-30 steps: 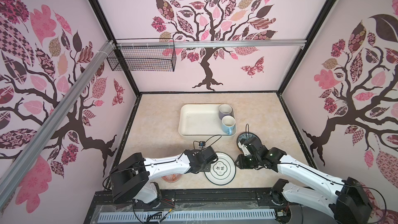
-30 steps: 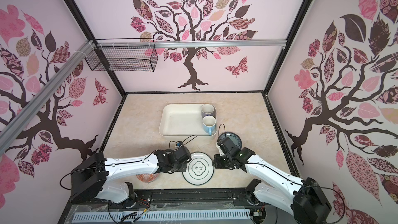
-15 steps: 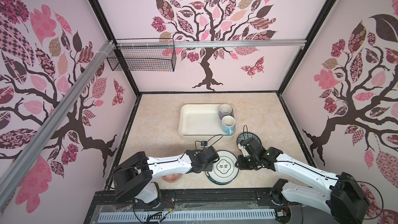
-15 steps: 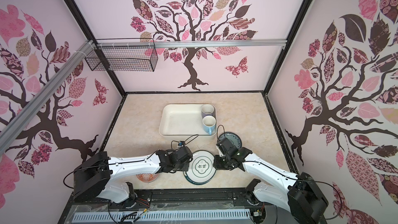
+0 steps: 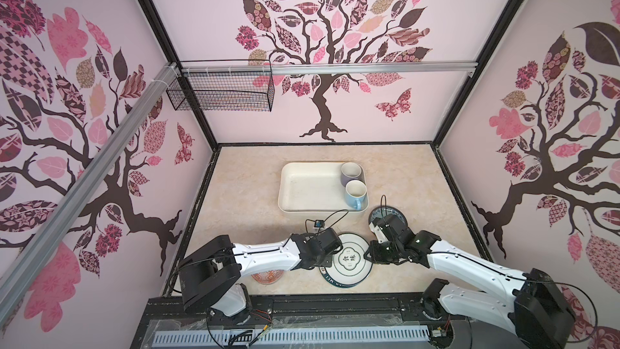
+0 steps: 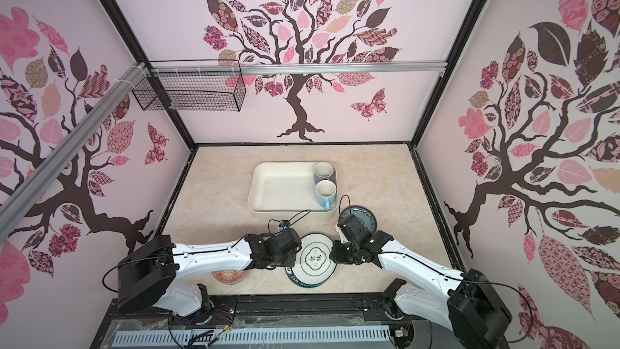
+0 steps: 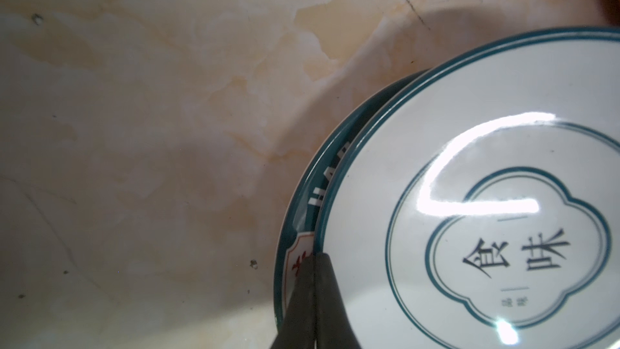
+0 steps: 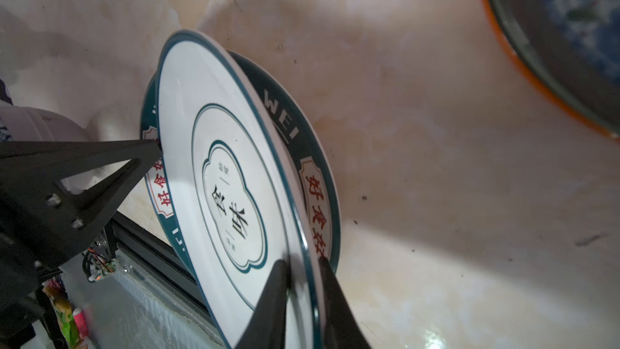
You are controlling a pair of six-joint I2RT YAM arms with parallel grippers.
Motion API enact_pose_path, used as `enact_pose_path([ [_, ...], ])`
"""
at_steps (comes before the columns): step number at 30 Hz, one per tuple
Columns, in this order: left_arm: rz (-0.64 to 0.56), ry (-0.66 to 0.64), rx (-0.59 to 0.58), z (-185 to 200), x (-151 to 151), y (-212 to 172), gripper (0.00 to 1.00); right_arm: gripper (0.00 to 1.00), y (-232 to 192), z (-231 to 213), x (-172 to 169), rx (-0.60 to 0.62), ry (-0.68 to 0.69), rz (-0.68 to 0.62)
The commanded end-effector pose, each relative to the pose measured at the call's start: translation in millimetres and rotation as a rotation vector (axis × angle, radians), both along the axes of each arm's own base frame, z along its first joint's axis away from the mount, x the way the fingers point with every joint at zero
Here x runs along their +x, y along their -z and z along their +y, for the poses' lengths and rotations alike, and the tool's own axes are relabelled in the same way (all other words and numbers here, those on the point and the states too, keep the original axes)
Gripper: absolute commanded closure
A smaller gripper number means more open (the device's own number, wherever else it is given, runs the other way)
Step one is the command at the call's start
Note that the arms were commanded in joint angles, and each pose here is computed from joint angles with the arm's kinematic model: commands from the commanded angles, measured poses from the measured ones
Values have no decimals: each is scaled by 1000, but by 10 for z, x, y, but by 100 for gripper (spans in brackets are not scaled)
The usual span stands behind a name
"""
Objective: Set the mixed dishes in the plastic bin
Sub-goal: 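Lift the white plate off the green-rimmed plate with the right gripper, then carry the white plate into the bin and open the right gripper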
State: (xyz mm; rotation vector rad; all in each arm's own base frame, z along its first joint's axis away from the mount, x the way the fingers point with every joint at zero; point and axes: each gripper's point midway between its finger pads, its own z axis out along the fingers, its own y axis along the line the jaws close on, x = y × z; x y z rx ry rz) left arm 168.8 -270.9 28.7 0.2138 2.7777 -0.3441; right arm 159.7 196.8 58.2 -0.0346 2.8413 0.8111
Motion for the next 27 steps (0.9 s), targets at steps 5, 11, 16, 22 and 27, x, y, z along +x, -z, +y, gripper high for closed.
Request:
enact_pose_path([
  [5, 21, 23, 49, 109, -67, 76, 86, 94, -138, 38, -18, 10, -31, -22],
  [11, -39, 14, 49, 179, -2, -151, 58, 100, -316, 74, 26, 28, -35, -50],
  [16, -83, 10, 49, 256, 30, -363, 39, 100, -443, 105, 65, 44, -35, -72],
  [22, -136, 20, 39, 353, 53, -725, 2, 100, -771, 199, 158, 87, -47, -123],
  [27, -221, -3, -11, 510, 92, -1195, 2, 99, -1115, 319, 324, 124, -51, -192],
])
